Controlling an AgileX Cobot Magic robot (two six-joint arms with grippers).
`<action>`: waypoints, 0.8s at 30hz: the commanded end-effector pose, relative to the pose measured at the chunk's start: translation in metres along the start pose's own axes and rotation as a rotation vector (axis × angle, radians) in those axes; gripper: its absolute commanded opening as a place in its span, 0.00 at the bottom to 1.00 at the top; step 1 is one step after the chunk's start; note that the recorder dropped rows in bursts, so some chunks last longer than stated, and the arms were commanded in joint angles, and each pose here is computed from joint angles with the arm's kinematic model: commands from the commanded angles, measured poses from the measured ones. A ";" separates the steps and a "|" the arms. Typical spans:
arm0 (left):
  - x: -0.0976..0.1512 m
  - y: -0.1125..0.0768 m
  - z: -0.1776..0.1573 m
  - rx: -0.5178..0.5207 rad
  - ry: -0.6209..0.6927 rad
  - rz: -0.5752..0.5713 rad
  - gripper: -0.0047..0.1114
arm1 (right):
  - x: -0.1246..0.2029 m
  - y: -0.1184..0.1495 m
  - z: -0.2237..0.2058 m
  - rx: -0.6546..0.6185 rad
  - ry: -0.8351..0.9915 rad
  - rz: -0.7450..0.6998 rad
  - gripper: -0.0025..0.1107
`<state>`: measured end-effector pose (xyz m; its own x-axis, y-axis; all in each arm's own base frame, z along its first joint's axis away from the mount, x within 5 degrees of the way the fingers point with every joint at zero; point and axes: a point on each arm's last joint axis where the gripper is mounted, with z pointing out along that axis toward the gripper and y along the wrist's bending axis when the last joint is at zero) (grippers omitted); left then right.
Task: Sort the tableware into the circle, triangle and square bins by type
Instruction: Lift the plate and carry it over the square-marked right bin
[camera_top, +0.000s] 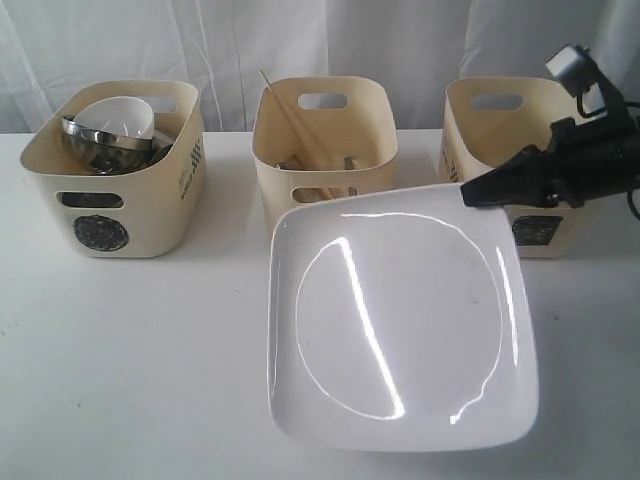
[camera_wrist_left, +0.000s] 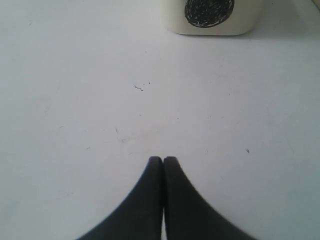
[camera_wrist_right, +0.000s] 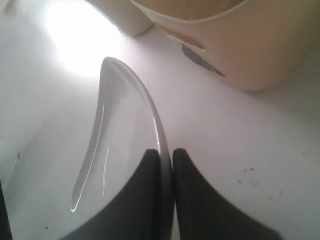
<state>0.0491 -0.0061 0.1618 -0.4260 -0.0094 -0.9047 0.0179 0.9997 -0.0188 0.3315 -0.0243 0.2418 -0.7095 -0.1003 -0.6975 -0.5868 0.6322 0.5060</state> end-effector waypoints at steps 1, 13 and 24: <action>0.003 0.000 0.001 0.004 0.011 -0.002 0.04 | -0.030 0.020 -0.018 -0.011 -0.091 -0.008 0.02; 0.003 0.000 0.001 0.004 0.011 -0.002 0.04 | -0.097 0.043 -0.059 0.056 -0.225 -0.077 0.02; 0.003 0.000 0.001 0.004 0.011 -0.002 0.04 | -0.119 0.031 -0.137 0.248 -0.395 -0.069 0.02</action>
<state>0.0491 -0.0061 0.1618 -0.4260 -0.0094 -0.9047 0.0179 0.9997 -0.0188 0.3509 -0.0827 0.3943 -0.4881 0.0441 -0.8717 -0.5247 0.7833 0.3334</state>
